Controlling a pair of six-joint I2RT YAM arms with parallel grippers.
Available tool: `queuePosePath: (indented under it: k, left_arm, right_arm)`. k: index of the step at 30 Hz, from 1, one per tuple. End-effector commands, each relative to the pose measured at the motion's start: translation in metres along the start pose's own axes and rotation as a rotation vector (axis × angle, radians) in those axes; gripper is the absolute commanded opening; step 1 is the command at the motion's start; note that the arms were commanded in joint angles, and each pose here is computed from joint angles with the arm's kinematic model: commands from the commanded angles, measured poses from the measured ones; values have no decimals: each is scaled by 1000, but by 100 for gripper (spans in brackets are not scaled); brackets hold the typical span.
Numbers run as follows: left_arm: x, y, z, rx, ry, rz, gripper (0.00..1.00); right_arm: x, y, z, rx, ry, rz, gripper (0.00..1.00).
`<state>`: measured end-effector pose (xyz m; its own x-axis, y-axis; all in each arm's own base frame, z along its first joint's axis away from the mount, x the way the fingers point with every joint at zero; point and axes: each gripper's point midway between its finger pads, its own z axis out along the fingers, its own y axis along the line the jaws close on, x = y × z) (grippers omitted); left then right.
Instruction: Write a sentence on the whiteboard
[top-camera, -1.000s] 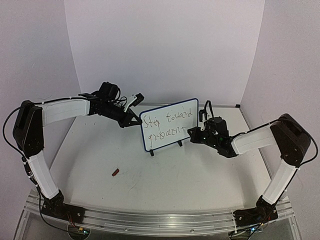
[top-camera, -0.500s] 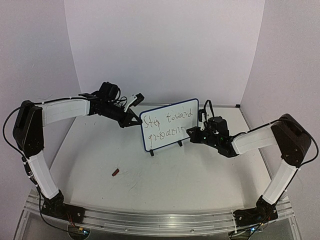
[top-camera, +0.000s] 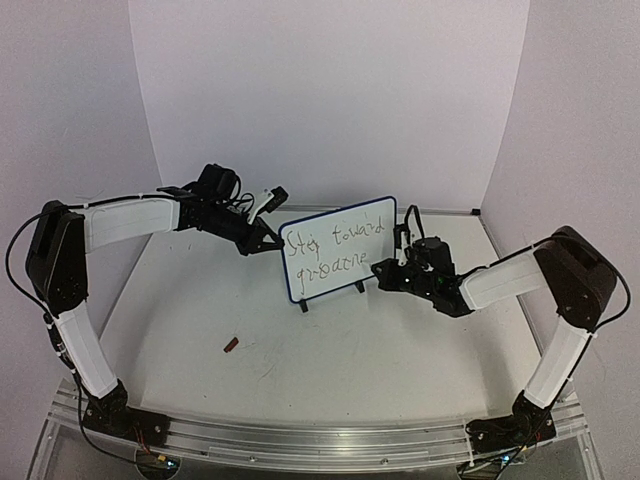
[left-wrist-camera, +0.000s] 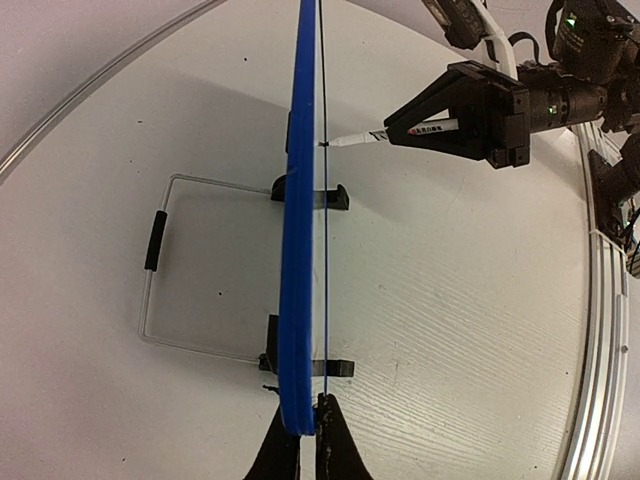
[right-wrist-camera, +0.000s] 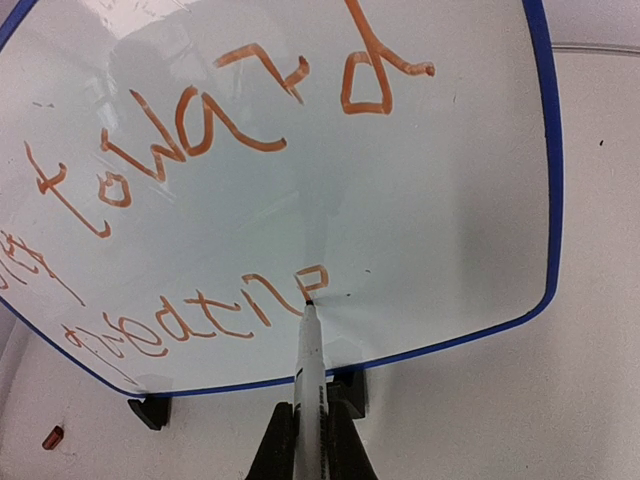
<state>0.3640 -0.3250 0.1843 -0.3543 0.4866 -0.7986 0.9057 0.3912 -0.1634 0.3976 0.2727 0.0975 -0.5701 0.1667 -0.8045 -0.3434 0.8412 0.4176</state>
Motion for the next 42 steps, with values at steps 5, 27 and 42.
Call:
queuePosePath:
  k: [5, 27, 42]
  left_arm:
    - [39, 8, 12, -34, 141, -19, 0]
    - [40, 8, 12, -34, 143, -21, 0]
    - [41, 8, 13, -31, 146, -25, 0]
  right_arm:
    - [-11, -11, 1, 57, -56, 18, 0]
    - [-24, -2, -18, 27, -89, 22, 0]
    - [-22, -12, -45, 9, -66, 35, 0]
